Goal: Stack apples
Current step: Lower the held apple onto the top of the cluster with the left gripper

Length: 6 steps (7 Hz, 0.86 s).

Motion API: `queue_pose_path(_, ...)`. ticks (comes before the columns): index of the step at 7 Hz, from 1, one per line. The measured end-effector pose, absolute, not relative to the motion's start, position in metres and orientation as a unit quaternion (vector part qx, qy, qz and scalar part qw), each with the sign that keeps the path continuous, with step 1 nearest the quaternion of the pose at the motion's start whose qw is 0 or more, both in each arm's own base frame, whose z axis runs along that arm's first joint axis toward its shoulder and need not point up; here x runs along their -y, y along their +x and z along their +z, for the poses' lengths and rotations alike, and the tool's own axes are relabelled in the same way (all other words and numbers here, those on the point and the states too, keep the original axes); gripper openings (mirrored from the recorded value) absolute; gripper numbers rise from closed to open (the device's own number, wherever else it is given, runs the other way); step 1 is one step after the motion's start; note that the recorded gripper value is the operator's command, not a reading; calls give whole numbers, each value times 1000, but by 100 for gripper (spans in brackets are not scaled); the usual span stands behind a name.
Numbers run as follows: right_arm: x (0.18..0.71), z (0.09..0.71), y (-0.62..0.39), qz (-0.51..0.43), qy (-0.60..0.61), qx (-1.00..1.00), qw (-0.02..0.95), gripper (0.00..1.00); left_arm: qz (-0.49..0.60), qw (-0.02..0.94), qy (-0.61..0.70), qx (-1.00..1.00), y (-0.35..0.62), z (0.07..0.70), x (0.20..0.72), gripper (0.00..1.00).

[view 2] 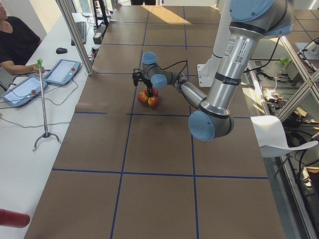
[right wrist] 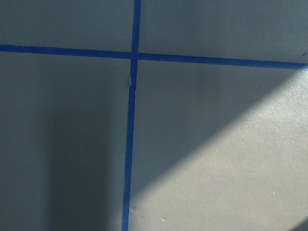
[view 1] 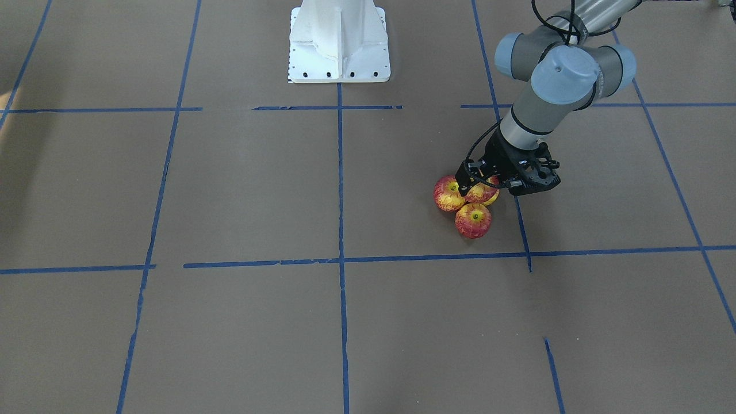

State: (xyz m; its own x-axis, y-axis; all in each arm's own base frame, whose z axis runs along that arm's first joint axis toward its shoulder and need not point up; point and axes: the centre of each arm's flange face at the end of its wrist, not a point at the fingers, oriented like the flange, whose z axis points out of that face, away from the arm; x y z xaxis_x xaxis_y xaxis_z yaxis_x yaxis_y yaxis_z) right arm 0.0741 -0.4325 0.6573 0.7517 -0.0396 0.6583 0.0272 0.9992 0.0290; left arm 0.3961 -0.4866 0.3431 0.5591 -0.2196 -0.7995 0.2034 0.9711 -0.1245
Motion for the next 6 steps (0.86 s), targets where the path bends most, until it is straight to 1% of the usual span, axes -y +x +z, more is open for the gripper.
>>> queue_pose_path(2, 433, 657, 74, -18, 9, 352, 936, 100, -117, 883, -10, -453, 399, 343, 485, 11)
queue_pose_path(3, 433, 657, 74, -18, 9, 352, 936, 100, -116, 884, -10, -453, 401, 343, 485, 22)
queue_pose_path(4, 433, 657, 74, -18, 9, 352, 936, 100, -115, 884, -11, -453, 404, 343, 486, 73)
queue_pose_path(5, 433, 657, 74, -18, 9, 352, 936, 100, -115, 884, -11, -453, 407, 343, 487, 100)
queue_pose_path(6, 432, 657, 74, -18, 9, 352, 936, 100, -115, 884, -12, -453, 407, 343, 486, 100)
